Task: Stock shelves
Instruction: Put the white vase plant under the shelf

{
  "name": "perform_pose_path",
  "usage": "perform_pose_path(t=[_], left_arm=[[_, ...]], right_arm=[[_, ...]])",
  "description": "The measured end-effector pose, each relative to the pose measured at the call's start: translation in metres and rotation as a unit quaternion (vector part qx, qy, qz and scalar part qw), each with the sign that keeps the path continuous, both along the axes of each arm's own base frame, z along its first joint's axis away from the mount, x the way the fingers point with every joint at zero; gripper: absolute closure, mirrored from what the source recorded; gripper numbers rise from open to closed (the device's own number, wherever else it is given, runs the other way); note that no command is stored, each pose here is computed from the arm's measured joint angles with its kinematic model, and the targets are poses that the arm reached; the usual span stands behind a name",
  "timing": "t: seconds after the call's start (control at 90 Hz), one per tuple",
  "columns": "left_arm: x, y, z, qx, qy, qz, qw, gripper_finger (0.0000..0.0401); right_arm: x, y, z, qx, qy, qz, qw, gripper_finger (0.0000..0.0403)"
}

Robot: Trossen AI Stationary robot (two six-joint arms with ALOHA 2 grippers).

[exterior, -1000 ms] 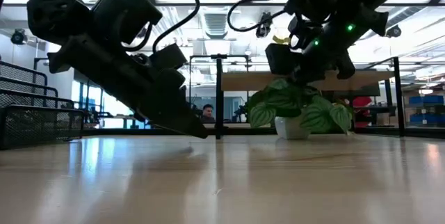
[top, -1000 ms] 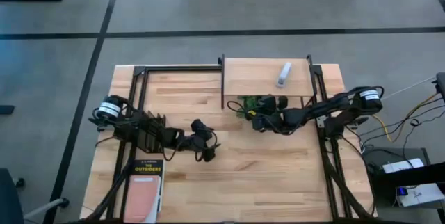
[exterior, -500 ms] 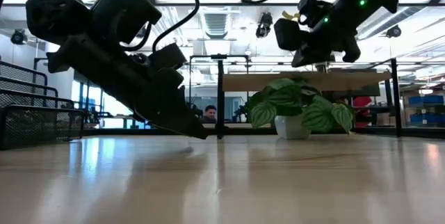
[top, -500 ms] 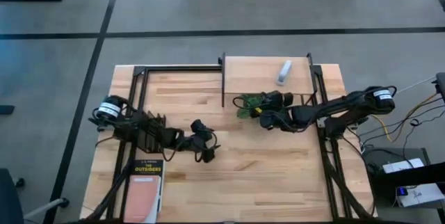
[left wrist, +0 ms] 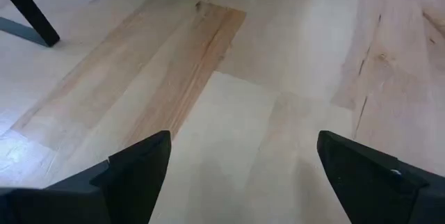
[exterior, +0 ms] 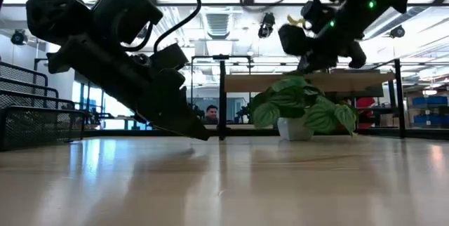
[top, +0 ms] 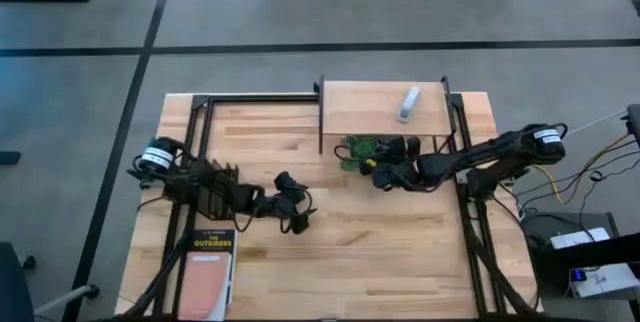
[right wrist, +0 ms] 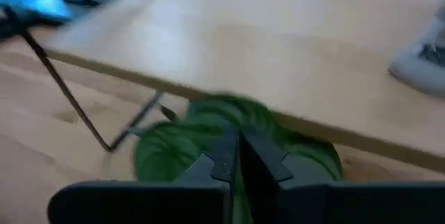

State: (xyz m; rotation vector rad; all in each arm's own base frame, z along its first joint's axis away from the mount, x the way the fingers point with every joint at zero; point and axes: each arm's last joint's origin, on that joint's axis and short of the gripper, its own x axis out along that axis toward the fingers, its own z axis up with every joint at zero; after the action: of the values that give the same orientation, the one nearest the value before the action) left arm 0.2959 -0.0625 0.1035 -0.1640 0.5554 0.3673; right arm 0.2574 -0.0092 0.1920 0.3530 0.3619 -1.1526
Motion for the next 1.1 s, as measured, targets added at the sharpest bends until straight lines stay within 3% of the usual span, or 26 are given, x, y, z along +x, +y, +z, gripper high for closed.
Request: perform_pose_path(t=[0.6,1.1], left_arm=[[0.0,0.0,0.0,0.0,-0.002,0.0,1.0,0.0054],[0.0,0.0,0.0,0.0,0.0,0.0,1.0,0.0054]], right_arm=[[0.006,-0.013,-0.025,-0.001,0.049,-0.032,0.998,0.0401],[0.001,-0.004,-0.007,-0.004,0.022,-0.008,1.0,0.04]])
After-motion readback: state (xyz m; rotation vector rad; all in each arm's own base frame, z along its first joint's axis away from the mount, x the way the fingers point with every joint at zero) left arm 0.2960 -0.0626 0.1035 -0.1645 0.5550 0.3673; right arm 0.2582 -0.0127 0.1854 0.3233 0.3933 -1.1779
